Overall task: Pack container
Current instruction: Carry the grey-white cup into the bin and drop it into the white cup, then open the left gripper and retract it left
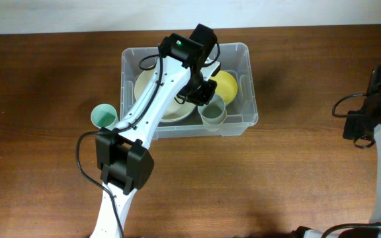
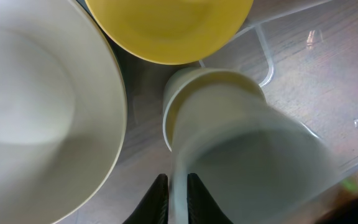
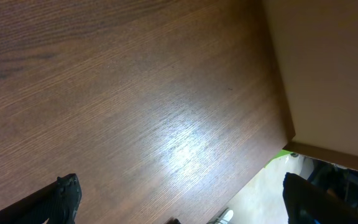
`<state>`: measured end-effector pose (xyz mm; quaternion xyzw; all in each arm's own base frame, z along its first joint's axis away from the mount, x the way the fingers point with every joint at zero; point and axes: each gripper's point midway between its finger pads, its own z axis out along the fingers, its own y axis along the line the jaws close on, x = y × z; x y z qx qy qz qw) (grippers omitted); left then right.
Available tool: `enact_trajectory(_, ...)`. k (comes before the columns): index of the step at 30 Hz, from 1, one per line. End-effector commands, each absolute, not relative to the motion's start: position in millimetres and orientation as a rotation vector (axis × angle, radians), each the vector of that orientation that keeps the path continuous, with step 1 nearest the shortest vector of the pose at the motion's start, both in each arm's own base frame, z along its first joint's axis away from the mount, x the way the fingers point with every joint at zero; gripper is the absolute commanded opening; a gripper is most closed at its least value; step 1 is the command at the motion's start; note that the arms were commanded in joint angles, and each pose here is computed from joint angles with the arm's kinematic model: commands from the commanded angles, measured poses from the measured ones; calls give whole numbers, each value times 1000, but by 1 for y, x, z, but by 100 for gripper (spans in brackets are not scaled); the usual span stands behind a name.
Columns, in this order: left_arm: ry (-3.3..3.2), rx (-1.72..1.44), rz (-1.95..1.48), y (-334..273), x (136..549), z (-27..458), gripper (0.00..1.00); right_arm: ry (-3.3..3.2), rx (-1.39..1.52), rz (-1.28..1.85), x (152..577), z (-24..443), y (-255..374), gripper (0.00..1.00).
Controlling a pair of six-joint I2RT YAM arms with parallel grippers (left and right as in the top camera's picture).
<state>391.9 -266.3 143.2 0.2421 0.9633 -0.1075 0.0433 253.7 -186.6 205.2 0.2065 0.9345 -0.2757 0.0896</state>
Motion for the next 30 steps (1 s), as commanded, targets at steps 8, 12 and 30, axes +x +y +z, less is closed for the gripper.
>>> enact_trajectory(8, 2930, 737, -325, -269, 396, 141, 31, 2782, 624, -822, 253, 203, -188, 99)
enact_trajectory(12, 2877, 701, -271, -260, 411, 156, 51, 2782, 624, -822, 253, 203, -188, 99)
enact_trajectory(30, 2624, -302, 120, -17, 428, 315, 75, 2782, 625, -822, 253, 203, -188, 99)
